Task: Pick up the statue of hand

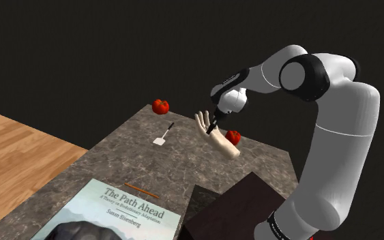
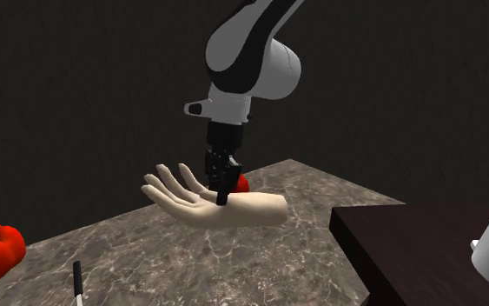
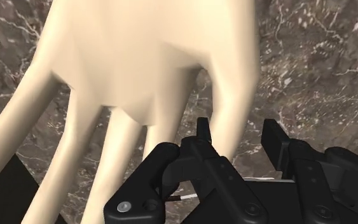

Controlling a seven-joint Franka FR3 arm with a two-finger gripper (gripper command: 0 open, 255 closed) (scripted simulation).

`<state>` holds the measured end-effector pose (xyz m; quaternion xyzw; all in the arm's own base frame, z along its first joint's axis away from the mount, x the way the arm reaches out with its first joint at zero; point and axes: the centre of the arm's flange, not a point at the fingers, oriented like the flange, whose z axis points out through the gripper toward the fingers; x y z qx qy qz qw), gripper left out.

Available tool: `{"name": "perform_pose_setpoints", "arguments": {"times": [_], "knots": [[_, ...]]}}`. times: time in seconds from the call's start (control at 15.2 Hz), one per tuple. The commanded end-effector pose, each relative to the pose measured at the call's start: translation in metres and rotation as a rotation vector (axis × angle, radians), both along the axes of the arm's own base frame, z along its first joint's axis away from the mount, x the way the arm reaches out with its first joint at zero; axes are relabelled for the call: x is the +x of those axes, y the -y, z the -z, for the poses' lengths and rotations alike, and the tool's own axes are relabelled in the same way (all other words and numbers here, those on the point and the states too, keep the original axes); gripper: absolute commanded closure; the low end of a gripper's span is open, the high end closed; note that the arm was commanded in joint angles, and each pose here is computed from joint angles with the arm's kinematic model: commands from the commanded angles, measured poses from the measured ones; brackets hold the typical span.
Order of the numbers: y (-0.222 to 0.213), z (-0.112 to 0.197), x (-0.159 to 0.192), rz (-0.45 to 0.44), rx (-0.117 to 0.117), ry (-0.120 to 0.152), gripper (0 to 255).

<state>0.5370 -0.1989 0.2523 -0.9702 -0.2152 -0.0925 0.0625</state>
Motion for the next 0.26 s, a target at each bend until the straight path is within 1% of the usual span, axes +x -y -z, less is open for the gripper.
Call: {"name": "perform_pose_setpoints", "arguments": {"times": [0.0, 0.07, 0.2], "knots": [[0.0005, -0.0118, 0.0006, 0.000, -0.001, 0.002, 255], [0.0005, -0.0171, 0.0006, 0.000, -0.001, 0.002, 255], [0.0005, -0.0179, 0.0005, 0.000, -0.001, 0.002, 255]]}}
